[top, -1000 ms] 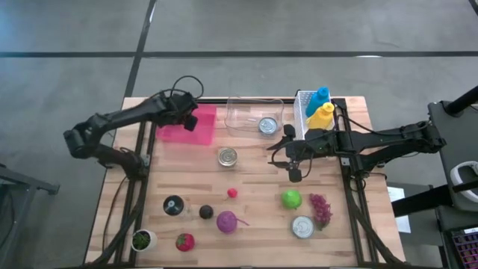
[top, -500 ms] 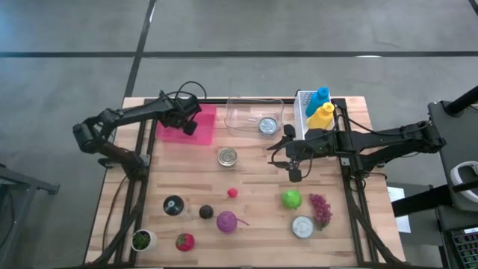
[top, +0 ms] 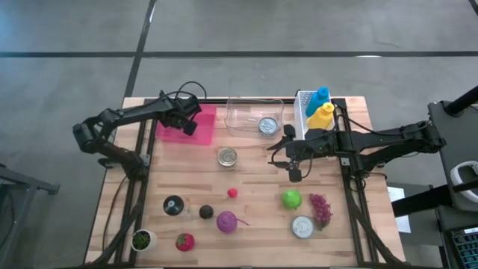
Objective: Pick & Place Food Item
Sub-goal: Put the black grapes into the pink bin, then put the blue red tuna can into the transparent bin
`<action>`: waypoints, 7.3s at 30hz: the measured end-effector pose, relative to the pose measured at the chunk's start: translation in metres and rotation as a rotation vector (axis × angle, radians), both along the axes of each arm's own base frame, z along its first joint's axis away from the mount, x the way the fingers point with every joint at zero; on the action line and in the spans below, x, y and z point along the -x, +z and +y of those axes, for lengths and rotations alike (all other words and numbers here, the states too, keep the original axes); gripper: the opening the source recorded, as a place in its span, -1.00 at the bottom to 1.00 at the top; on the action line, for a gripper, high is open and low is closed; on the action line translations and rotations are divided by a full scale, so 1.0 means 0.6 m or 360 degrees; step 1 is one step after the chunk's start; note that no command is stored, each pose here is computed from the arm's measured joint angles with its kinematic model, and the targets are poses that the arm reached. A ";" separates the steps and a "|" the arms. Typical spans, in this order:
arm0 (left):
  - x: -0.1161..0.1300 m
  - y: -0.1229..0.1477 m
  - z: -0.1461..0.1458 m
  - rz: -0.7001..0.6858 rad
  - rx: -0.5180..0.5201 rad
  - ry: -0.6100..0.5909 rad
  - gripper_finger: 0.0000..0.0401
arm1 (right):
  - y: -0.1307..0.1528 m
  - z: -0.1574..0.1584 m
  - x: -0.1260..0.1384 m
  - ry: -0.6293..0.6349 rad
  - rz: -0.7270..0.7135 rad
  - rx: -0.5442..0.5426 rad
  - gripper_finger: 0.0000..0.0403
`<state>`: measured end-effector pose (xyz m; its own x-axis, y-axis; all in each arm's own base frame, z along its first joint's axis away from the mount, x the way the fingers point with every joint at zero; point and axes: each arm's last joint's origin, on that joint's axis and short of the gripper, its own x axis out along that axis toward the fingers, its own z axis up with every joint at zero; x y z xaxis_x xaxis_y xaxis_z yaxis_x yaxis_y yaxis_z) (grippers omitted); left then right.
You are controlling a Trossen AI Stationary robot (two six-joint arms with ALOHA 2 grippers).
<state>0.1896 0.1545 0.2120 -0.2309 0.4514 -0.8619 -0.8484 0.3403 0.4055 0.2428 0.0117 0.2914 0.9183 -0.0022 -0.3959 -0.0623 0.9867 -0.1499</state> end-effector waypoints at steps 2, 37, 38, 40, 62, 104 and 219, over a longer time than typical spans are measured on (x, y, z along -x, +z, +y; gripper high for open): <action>0.000 0.000 0.000 0.0001 -0.0002 0.0000 -0.54 | 0.001 0.000 0.000 -0.0002 -0.0008 -0.0005 0.07; 0.041 0.119 -0.066 -0.0462 -0.0320 -0.0155 -0.17 | -0.004 0.000 -0.002 0.0006 0.0011 0.0016 -0.12; 0.043 0.123 -0.073 -0.0497 -0.0337 -0.0182 -0.17 | -0.006 0.000 -0.002 0.0008 0.0018 0.0023 -0.16; 0.043 0.129 -0.088 -0.0575 -0.0372 -0.0244 -0.16 | -0.011 0.000 -0.003 0.0009 0.0031 0.0027 -0.25; -0.002 0.084 -0.230 -0.1205 -0.0544 -0.0873 -0.19 | -0.120 -0.053 -0.103 -0.0203 0.0365 -0.0060 -0.93; -0.008 0.057 -0.253 -0.1305 -0.0555 -0.0976 -0.18 | -0.259 -0.113 -0.274 -0.0215 0.0561 -0.0076 -0.96; -0.010 0.056 -0.254 -0.1329 -0.0577 -0.1006 -0.18 | -0.221 -0.100 -0.196 0.0289 0.0689 0.0175 -0.96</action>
